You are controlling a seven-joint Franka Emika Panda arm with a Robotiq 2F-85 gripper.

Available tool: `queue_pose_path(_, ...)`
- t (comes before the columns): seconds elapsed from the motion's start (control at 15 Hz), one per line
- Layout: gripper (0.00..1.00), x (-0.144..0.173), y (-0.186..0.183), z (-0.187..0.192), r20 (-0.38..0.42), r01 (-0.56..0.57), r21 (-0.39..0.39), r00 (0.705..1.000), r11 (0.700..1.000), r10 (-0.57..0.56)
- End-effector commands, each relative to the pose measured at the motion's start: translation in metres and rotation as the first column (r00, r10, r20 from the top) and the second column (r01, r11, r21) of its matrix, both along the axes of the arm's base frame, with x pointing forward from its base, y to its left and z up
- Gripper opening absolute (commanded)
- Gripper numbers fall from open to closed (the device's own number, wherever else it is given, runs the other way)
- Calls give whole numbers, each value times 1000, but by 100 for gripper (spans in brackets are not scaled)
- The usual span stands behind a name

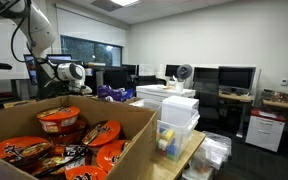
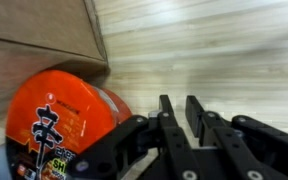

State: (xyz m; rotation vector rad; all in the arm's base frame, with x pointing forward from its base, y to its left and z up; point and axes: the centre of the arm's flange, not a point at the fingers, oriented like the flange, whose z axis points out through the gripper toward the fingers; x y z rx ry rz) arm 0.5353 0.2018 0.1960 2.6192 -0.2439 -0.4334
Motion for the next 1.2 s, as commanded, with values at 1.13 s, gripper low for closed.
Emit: queue_pose_path(1.13,4,-26,36,111,78,-55,-71,995,996,60)
